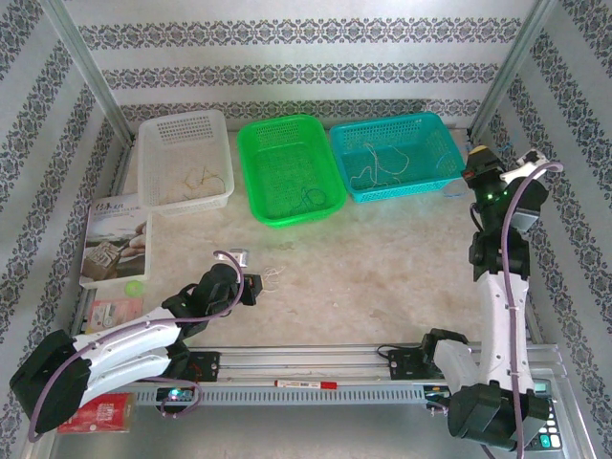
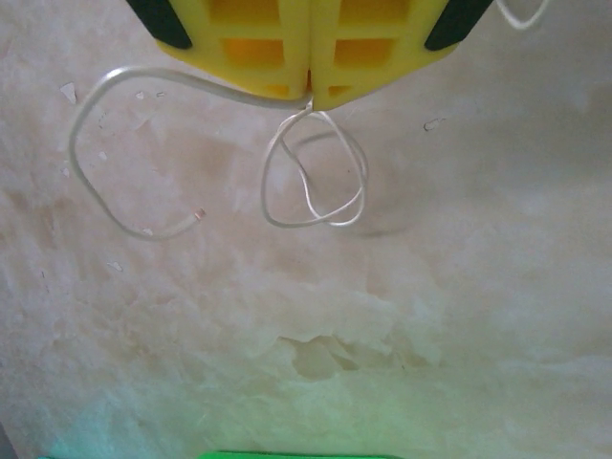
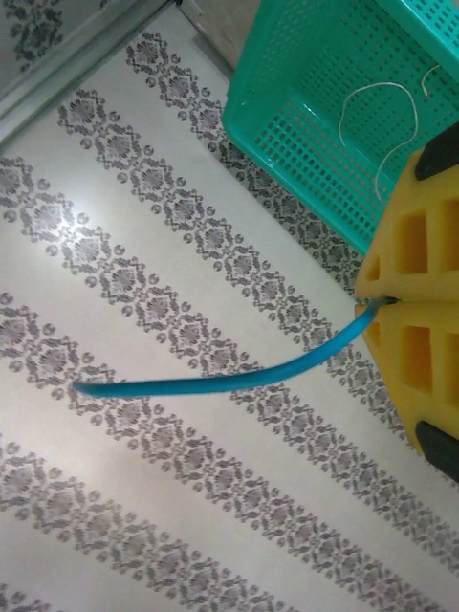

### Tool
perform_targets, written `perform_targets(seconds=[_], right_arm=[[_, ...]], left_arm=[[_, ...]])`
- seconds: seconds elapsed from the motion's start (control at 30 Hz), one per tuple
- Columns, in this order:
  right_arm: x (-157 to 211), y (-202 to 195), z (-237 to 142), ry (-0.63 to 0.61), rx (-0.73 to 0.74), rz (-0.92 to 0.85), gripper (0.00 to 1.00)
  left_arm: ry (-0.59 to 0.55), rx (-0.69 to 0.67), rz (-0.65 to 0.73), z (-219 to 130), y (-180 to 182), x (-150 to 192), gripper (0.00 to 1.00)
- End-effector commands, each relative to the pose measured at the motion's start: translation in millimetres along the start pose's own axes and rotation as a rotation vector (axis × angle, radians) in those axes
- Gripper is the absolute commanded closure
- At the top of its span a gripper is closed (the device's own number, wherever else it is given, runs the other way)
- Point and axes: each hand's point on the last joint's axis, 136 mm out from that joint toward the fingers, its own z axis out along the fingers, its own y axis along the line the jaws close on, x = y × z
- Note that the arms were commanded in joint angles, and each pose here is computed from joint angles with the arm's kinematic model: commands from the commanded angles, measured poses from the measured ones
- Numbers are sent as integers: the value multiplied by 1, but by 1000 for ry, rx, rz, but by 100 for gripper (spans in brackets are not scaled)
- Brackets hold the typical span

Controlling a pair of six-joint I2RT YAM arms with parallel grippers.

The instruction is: Untangle the cables

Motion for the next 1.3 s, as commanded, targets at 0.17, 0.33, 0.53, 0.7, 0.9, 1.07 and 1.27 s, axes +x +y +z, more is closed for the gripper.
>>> perform_targets(seconds=[0.17,0.33,0.53,0.7,0.9,1.07,1.27], right_arm=[[43,39,2,168,-185,-11,100],[77,67,-6,289,-289,-49,100],[115,102,-22,430,-408,-104,100],[161,134,-39,565,-508,-173,100],[214,168,-60,700,-600,-284,100],[243,198,-78,786,-691,-327,100],[254,241,-101,838,-815,-330,100]], left_arm=[[-45,90,40,-8,-33,-27,70],[-57,133,100,-18,-55,-46,23],[-79,227,162,-36,-88,-69,7],[-132,347,243,-55,-131,-100,5],[-226,431,364,-76,-173,-142,4],[-284,402,436,-74,-184,-166,4],[-293,415,434,-47,-190,-168,25]])
